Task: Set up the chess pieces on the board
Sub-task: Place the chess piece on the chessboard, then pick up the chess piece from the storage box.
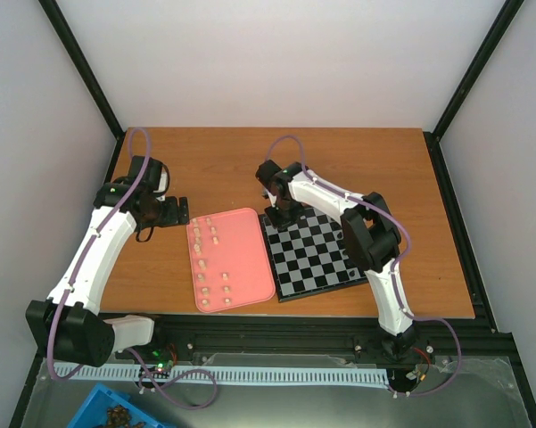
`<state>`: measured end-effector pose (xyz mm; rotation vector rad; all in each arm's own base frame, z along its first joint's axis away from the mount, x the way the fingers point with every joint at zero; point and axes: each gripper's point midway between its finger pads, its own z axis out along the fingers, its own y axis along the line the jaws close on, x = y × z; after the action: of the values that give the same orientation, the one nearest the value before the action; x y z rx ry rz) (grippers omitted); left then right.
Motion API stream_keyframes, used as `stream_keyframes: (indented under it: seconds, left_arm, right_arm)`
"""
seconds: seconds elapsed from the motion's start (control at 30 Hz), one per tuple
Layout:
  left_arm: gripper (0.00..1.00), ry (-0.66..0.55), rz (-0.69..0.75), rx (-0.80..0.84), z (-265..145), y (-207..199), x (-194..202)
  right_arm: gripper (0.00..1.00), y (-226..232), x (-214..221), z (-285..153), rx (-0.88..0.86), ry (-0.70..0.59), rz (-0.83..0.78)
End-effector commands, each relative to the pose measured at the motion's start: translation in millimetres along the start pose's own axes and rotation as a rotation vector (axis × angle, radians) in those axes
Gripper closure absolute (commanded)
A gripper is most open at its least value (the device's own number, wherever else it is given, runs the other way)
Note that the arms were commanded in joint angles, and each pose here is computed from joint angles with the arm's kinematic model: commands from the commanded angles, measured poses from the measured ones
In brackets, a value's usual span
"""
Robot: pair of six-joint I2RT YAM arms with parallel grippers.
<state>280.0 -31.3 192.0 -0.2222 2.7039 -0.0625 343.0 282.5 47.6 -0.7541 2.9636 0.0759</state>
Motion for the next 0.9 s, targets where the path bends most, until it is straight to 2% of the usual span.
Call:
stream_keyframes:
  seconds: [0.0, 0.13, 0.23, 0.4, 0.53, 0.7, 0.87]
  left_arm:
    - [0.0, -0.029, 0.008, 0.008, -3, -2, -8]
    - [0.0, -0.029, 0.008, 0.009, -4, -2, -7]
    - [0.0, -0.029, 0.008, 0.009, -4, -2, -7]
    - [0.0, -0.028, 0.007, 0.015, -5, -2, -6]
    - [0.0, -0.028, 0.004, 0.024, -6, -4, -8]
    - [0.0, -0.03, 0.004, 0.026, -7, -5, -8]
    - [0.0, -0.031, 0.001, 0.028, -8, -5, -10]
  right_arm:
    - [0.76, 0, -1, -13, -0.018, -0.027, -0.004]
    - [0.56, 3, -2, -28, -0.03, -0.054, -0.007]
    - [0.48, 2, -4, -47, -0.016, -0.094, 0.001]
    - [0.43, 13, -13, -84, -0.001, -0.161, -0.024]
    - [0.38, 62, -27, -96, -0.081, -0.191, -0.111]
    - [0.34, 143, -34, -77, -0.25, -0.196, -0.229]
    - [0.34, 183, -42, -43, -0.329, -0.188, -0.259]
